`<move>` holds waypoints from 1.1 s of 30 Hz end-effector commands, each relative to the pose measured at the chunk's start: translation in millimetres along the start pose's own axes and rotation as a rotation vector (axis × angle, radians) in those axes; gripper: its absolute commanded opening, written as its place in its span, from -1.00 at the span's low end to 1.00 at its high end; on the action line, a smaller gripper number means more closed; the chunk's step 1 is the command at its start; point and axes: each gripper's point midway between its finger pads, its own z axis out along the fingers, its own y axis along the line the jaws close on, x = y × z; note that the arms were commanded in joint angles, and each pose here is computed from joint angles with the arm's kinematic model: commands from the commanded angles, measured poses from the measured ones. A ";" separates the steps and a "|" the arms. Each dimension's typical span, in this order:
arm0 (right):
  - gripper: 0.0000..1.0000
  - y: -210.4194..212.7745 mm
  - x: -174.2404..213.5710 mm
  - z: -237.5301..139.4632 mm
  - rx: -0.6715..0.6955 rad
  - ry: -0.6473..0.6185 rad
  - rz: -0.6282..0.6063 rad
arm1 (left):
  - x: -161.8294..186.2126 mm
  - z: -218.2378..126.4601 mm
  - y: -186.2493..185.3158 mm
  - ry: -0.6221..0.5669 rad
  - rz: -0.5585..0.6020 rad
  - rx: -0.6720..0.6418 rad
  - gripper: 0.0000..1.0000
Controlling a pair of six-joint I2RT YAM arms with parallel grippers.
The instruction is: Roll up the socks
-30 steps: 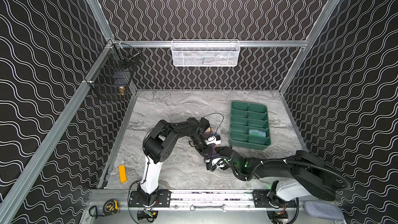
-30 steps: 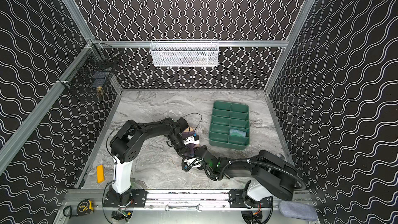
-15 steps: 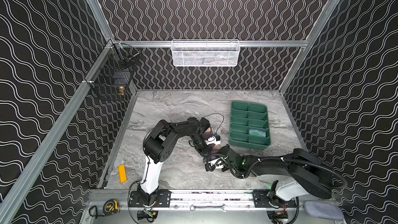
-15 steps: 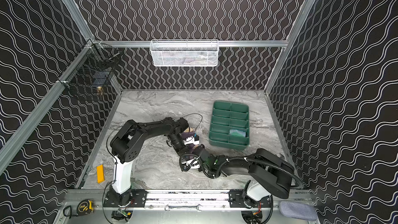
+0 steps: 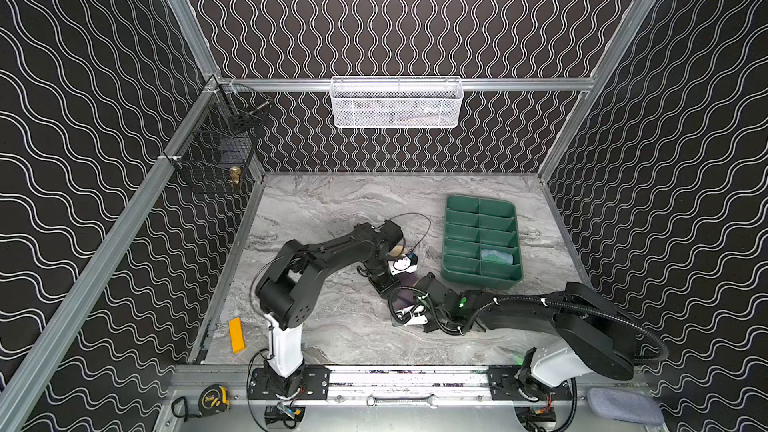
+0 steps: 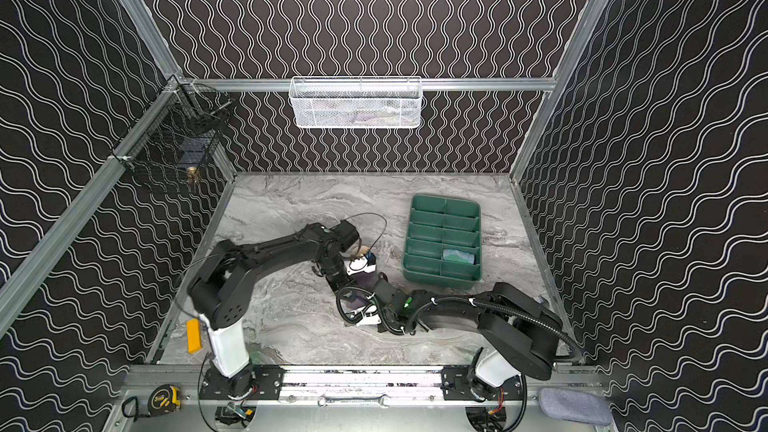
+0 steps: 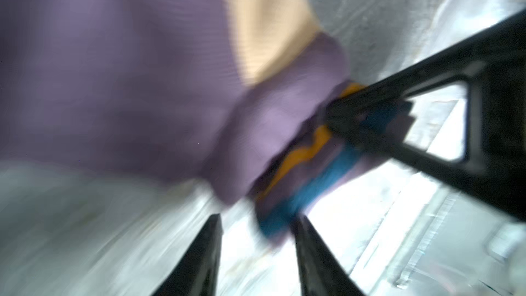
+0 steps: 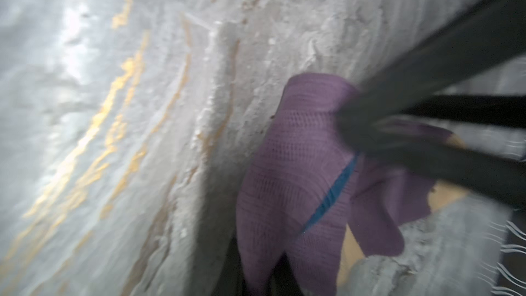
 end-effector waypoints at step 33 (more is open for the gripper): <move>-1.00 12.2 16.8 6.8 -0.727 0.066 0.528 | 8.4 -51.5 -125.1 -0.331 0.777 -0.537 0.20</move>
